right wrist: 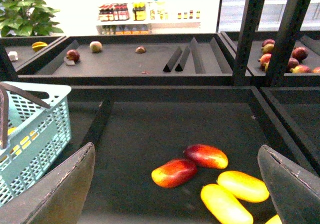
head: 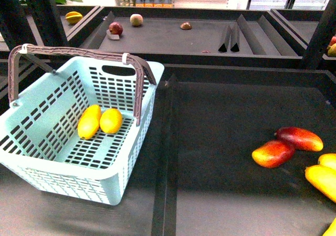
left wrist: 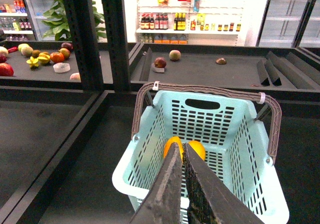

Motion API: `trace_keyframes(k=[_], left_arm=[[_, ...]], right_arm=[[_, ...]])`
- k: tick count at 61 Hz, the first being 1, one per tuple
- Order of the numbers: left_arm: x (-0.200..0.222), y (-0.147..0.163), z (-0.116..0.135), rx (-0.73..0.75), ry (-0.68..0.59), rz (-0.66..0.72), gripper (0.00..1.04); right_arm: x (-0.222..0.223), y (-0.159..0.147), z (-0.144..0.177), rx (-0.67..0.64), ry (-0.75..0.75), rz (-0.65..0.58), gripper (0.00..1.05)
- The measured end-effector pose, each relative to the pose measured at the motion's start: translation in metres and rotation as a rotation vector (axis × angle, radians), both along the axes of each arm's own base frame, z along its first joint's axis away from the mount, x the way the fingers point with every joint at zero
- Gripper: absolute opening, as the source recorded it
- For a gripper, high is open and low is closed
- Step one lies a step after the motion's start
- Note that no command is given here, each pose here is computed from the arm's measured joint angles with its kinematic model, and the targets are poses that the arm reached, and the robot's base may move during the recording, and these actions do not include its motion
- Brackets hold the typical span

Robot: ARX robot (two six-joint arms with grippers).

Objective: Pick lemon and mango into basket

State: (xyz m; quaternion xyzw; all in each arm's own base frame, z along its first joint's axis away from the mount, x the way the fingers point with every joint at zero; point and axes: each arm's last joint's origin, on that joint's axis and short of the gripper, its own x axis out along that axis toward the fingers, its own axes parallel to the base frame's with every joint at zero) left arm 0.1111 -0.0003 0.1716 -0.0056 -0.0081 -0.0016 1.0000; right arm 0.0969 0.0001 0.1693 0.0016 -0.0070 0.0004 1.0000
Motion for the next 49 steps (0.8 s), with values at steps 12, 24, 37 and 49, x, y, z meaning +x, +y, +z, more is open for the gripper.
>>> trace_keyframes(k=[12,24,37,49], left_arm=[[-0.008,0.0,-0.004,0.0,0.027,-0.001,0.03],[-0.014,0.0,-0.003,0.0,0.005,0.0,0.03],[-0.014,0.0,-0.003,0.0,0.005,0.0,0.03],[-0.014,0.0,-0.003,0.0,0.005,0.0,0.03]], right_arm=[[0.0,0.0,0.0,0.0,0.0,0.0,0.96],[0.0,0.0,0.0,0.0,0.0,0.0,0.96],[0.0,0.0,0.0,0.0,0.0,0.0,0.96],[0.0,0.0,0.0,0.0,0.0,0.0,0.96]])
